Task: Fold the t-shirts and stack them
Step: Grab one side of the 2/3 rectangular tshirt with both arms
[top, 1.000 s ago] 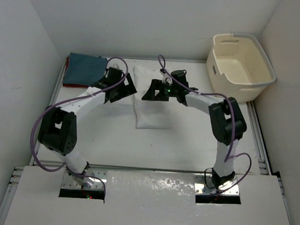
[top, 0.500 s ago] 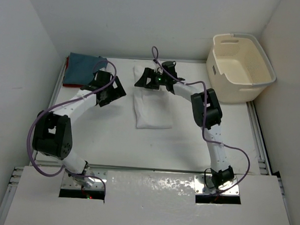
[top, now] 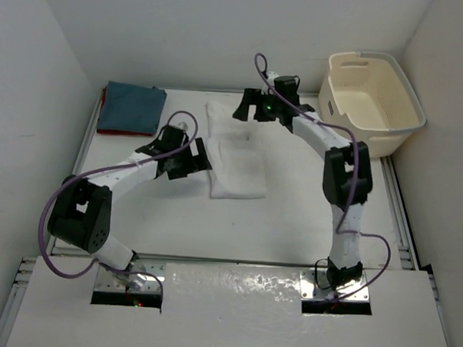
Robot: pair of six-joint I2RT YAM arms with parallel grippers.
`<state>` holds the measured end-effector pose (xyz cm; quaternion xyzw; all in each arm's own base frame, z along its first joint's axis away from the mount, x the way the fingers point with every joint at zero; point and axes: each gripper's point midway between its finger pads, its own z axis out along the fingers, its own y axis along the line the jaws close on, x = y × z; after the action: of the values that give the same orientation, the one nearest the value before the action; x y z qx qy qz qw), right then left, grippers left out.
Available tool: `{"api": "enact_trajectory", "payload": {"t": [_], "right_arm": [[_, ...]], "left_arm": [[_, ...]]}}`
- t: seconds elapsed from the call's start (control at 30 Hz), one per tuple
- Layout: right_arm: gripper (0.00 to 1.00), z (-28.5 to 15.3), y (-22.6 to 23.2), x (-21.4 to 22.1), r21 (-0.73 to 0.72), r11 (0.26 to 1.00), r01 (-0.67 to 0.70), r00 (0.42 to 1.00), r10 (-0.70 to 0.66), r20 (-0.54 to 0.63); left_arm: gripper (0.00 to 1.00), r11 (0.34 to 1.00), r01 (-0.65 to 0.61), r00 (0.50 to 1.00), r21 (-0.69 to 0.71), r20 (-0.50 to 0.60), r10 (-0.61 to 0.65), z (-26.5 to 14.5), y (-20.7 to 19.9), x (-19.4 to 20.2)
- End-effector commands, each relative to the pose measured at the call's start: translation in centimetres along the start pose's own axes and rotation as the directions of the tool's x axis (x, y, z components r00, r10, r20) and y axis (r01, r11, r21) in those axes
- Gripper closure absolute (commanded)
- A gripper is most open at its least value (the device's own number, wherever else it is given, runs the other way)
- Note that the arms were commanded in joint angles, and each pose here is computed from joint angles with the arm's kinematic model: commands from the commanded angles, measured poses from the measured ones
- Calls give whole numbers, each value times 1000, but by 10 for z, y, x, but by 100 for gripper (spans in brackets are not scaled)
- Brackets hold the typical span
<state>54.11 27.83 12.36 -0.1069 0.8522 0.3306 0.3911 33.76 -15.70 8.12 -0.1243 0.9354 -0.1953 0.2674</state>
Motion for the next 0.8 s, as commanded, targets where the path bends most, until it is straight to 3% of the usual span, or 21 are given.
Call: {"api": "enact_trajectory", "payload": {"t": [0.0,0.03,0.07,0.2,0.33,0.53,0.57,0.6,0.73,0.77], "right_arm": [[1,-58,-7,-4,129,988,82,996,-85,18],[1,-82,2,-5,140,985,96,995,-101,28],[1,-91,-12,40,173,982,73,996,-65,-53],[1,-137,-12,111,204,979,18,990,11,-142],[1,-164,-4,181,173,982,-78,968,116,-223],[1,-165,6,222,101,978,-182,942,203,-266],[1,-163,7,224,93,977,-190,940,209,-268],[1,-161,5,229,97,974,-203,934,223,-279],[3,-154,5,243,86,966,-243,923,258,-285],[5,-153,4,245,85,963,-255,919,269,-289]], "left_arm": [[0,993,-58,998,101,16,56,-2,-27,8],[0,992,-64,998,110,0,64,0,-27,16],[0,992,-64,998,108,-8,65,2,-27,20],[2,985,-92,993,146,-56,101,11,-30,44],[18,982,-96,988,163,-104,114,25,-26,64],[36,976,-105,978,192,-157,136,37,-27,85],[42,976,-106,977,188,-164,138,38,-25,88],[54,979,-105,976,173,-172,135,40,-22,90],[61,984,-99,976,147,-180,125,46,-13,96],[72,984,-97,976,152,-180,124,47,-14,96]]}}
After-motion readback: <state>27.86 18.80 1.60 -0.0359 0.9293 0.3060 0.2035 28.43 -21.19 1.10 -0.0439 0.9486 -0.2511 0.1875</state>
